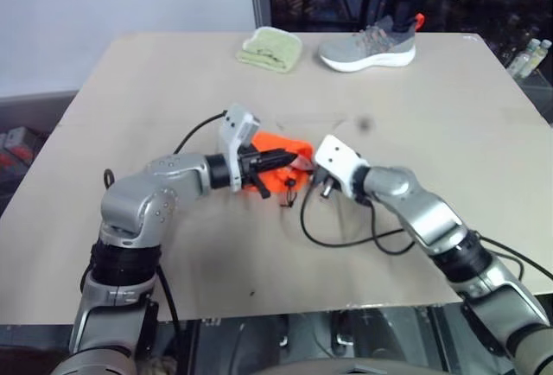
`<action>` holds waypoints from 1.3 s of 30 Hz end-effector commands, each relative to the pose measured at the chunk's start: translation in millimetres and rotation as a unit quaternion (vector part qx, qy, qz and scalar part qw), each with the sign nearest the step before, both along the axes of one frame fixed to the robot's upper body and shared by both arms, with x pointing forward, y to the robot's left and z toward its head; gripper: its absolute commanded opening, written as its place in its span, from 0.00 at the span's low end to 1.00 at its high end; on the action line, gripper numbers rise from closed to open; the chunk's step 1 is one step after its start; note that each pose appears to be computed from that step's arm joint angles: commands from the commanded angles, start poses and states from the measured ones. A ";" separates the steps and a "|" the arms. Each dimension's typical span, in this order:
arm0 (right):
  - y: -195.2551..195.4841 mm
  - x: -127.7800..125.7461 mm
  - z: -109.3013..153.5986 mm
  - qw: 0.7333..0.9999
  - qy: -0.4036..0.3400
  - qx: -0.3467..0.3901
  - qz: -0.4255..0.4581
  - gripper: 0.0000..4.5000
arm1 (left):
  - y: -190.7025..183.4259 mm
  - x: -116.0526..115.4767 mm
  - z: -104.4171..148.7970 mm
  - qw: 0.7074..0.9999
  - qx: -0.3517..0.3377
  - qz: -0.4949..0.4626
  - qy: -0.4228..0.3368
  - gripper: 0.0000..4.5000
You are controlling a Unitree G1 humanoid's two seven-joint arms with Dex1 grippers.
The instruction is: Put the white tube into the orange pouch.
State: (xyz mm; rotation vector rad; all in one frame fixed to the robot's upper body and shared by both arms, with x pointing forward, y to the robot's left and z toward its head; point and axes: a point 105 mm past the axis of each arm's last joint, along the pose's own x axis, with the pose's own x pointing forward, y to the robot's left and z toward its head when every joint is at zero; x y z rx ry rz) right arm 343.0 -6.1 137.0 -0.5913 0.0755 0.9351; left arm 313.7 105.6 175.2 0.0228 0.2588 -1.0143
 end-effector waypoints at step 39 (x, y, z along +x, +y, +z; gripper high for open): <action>-16.4 -40.9 -0.3 0.888 0.352 0.294 -0.027 0.68 | 3.8 4.3 16.2 0.999 -0.022 0.019 -0.034 0.00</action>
